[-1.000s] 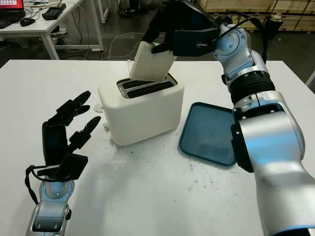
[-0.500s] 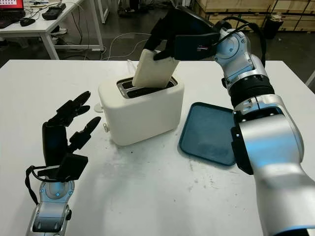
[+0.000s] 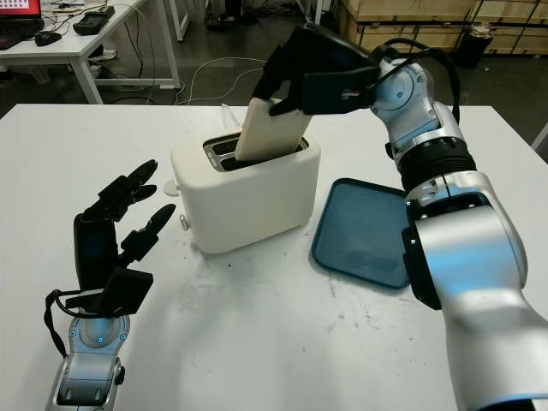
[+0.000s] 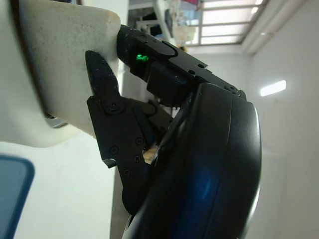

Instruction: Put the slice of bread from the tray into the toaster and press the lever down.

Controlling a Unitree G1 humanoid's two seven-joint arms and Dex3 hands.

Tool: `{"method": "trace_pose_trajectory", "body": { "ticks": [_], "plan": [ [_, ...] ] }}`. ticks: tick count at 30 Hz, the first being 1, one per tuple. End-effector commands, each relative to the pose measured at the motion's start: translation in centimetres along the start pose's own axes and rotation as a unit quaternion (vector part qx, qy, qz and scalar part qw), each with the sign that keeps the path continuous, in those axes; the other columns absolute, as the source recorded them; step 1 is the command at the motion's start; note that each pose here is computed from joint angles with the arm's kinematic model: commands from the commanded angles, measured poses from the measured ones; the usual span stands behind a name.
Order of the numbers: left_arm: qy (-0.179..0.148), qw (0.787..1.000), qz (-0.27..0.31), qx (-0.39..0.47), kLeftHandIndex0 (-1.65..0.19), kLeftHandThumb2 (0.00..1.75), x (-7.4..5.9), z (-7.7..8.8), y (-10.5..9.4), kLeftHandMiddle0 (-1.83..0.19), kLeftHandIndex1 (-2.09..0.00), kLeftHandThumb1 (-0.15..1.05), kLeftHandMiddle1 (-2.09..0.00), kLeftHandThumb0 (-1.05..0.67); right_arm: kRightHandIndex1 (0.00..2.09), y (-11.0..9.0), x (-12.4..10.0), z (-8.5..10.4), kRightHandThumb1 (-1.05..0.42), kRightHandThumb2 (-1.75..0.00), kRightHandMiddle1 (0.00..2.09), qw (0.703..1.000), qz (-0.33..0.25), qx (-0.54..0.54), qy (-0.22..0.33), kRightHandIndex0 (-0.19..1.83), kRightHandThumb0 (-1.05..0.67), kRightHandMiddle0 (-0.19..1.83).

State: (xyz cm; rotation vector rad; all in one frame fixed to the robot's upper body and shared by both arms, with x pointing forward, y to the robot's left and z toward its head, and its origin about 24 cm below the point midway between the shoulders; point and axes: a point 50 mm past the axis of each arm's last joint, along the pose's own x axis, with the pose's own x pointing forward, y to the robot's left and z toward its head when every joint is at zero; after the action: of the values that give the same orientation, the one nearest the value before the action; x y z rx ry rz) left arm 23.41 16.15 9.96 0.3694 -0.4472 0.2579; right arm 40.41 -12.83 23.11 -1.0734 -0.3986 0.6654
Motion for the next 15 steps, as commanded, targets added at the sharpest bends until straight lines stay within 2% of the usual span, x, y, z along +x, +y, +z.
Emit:
{"method": "trace_pose_trajectory", "body": {
  "ticks": [1,6,10,15],
  "plan": [
    [-0.004,1.0,0.002,0.003,-0.73,0.04,-0.1,0.2,0.0,-0.52,0.0,0.92,-0.7,-0.34,0.79,0.7,0.1,0.0,-0.87,0.0,0.0,1.0,0.011,-0.014,-0.001,1.12,-0.19,1.23],
    [-0.005,1.0,-0.001,0.002,-0.73,0.05,-0.1,0.2,0.0,-0.52,0.0,0.92,-0.69,-0.35,0.81,1.9,0.4,0.2,-0.85,0.0,0.0,0.998,0.039,-0.058,0.0,1.08,-0.22,1.22],
    [-0.004,1.0,-0.001,0.002,-0.73,0.05,-0.1,0.2,-0.1,-0.52,0.0,0.92,-0.69,-0.35,0.53,2.5,0.6,0.2,-0.8,0.0,0.0,0.996,0.063,-0.062,0.007,0.88,-0.41,0.98],
    [-0.003,1.0,-0.001,0.003,-0.73,0.05,-0.1,0.2,-0.1,-0.52,0.0,0.92,-0.69,-0.36,0.4,2.8,0.5,0.4,-0.78,0.0,0.0,0.996,0.057,-0.07,-0.006,0.74,-0.49,0.78]
  ]
}}
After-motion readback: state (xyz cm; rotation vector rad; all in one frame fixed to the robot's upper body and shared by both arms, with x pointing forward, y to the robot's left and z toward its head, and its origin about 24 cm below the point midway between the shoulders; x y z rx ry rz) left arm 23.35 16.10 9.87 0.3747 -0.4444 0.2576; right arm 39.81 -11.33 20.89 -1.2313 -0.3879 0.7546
